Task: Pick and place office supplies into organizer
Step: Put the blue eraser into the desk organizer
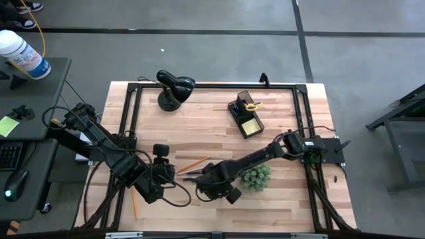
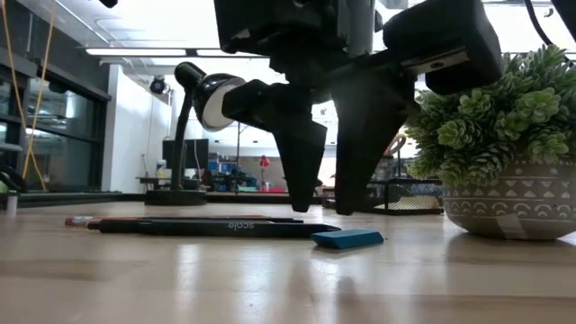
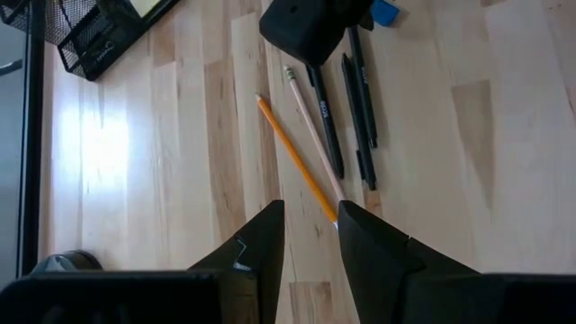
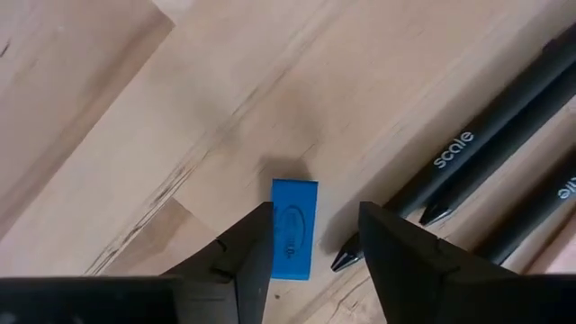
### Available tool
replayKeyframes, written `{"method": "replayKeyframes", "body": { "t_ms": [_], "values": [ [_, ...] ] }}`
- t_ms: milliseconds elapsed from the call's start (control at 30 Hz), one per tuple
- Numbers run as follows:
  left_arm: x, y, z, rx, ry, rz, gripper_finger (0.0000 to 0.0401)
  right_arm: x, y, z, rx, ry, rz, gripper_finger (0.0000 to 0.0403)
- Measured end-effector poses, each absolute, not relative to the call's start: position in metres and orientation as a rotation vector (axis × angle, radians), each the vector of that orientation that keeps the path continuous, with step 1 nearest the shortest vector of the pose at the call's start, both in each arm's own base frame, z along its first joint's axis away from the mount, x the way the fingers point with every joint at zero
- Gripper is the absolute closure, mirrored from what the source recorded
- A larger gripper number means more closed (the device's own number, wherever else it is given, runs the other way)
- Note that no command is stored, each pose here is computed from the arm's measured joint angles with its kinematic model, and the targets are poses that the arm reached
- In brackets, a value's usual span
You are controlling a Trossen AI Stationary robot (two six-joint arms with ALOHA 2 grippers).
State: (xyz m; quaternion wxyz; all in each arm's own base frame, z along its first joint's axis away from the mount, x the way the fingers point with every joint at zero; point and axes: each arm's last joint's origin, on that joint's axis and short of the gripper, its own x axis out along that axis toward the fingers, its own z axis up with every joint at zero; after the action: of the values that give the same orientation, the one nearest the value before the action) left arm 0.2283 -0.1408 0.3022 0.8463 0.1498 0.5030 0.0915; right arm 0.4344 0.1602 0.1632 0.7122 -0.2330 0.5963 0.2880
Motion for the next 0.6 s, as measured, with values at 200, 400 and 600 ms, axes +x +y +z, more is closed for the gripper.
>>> {"method": "replayKeyframes", "body": {
  "t_ms": [200, 400, 600],
  "values": [
    [0.2283, -0.1407, 0.3022, 0.316, 1.061, 0.193, 0.0306, 0.4327, 0.1638, 0.1593, -0.524, 1.337, 0.645, 0.0245],
    [0.2280, -0.1405, 0.3021, 0.319, 1.064, 0.194, 0.0306, 0.4290, 0.1645, 0.1574, -0.531, 1.376, 0.649, 0.0248],
    [0.2280, -0.1405, 0.3021, 0.319, 1.064, 0.194, 0.0306, 0.4290, 0.1633, 0.1531, -0.544, 1.399, 0.628, 0.0241]
  ]
}}
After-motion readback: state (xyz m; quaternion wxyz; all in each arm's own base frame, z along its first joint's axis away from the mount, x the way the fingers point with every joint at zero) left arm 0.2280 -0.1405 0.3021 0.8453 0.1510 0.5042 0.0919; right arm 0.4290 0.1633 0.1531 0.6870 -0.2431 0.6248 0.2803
